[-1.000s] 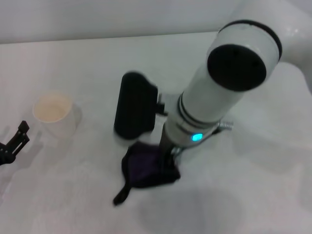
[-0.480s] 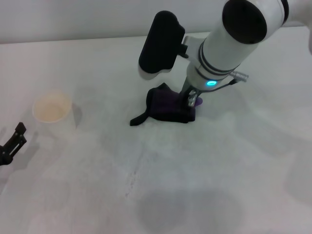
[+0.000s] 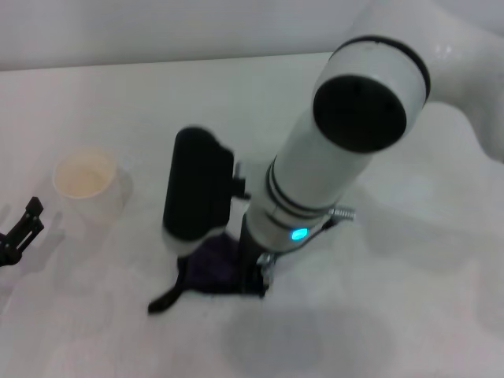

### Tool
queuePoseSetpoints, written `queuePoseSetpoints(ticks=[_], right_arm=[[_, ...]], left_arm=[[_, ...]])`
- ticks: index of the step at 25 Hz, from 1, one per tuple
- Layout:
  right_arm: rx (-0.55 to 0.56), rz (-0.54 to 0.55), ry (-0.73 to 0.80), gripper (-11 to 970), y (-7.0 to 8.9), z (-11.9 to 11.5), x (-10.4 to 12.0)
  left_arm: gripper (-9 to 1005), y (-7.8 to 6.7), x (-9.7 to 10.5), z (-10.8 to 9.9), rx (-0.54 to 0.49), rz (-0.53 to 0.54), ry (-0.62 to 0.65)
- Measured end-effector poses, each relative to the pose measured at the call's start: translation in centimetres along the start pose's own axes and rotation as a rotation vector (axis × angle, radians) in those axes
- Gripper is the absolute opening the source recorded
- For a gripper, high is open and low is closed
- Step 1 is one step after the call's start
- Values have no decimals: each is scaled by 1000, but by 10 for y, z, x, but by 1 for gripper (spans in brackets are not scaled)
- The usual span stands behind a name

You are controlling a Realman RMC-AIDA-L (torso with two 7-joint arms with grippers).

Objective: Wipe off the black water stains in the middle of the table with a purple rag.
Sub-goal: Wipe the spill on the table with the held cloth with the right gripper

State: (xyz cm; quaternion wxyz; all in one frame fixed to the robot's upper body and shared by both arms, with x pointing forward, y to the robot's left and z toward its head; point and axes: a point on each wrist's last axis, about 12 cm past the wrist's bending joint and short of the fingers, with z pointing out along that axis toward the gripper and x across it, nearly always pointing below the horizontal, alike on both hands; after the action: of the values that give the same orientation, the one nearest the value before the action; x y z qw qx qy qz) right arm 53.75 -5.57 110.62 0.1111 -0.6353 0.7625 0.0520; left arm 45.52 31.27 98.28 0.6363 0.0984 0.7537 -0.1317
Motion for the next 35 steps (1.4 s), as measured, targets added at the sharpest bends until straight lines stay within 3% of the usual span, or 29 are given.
queuePoseSetpoints(ticks=[5,10,13,25,27,30,35], right_arm=[[-68,-72,-3,77,32,0,-4],[-88,-80,1,77,39,2,-4],[-52,-51,9,77,26,2,-1],[246,191,-19,76,-79,-25,25],[258,224,-18,76,-88,-25,31],[243,230,-14,76,-89,-23,35],[126,189,-5,75,-63,-11,33]], left_arm=[[876,0,0,0,-1,0,1],[875,0,0,0,-1,-1,2],[875,0,0,-1,-2,-1,2],[876,-1,3,-4,-4,-5,10],[876,-1,3,-4,-4,-4,11],[876,0,3,-4,-4,-3,11],[876,0,2,-3,-3,-1,10]])
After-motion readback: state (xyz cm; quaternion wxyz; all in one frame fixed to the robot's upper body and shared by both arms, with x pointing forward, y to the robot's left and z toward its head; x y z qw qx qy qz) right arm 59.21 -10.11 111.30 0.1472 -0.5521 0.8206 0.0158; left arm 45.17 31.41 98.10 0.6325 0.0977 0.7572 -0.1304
